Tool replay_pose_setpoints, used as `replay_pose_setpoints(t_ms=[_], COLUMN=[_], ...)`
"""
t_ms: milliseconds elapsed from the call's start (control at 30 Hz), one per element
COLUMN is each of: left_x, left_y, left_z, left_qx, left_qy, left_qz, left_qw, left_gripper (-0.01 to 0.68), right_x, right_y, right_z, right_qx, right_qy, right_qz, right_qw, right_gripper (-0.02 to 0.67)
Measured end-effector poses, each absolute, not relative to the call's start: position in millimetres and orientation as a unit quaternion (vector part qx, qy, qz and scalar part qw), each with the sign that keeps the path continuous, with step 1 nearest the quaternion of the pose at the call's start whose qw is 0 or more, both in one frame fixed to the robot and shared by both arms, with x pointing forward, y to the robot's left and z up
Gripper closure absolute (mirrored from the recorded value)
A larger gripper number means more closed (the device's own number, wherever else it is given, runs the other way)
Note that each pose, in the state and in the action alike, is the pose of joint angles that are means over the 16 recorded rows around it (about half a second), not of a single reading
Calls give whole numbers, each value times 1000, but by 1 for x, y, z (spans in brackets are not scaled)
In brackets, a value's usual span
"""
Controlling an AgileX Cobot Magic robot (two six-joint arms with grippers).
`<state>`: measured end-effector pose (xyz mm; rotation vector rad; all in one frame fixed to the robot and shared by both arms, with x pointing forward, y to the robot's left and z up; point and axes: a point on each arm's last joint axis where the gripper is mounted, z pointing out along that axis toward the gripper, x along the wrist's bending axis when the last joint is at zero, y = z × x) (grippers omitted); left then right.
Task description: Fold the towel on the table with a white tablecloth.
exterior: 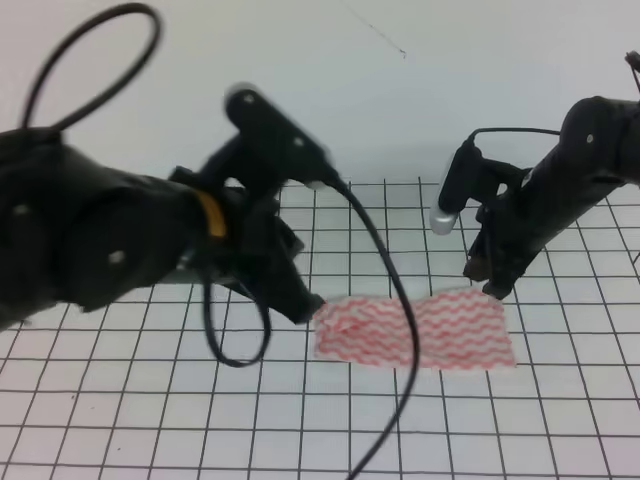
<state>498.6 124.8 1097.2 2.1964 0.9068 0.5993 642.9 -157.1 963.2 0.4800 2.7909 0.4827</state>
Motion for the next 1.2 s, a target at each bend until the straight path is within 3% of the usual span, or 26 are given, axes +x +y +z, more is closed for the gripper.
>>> replay_pose_setpoints(t_ms=[267, 700, 967, 1200], left_x=[497, 509, 512, 512], left_y=[154, 174, 179, 181], left_z=[1098, 1088, 1085, 1084], left_qx=[824, 800, 796, 800], left_qy=[374, 408, 421, 418], left_qz=[202, 127, 109, 111], left_qw=[375, 422, 420, 417], left_gripper=[673, 673, 673, 673], right_x=[640, 646, 646, 632], right_y=[-156, -154, -146, -118], right_z=[963, 967, 965, 963], right_qx=[117, 185, 279, 260], right_qy=[971, 963, 942, 939], right_qz=[165, 168, 183, 220], right_qw=[124, 104, 33, -43], right_gripper=[385, 354, 290, 271])
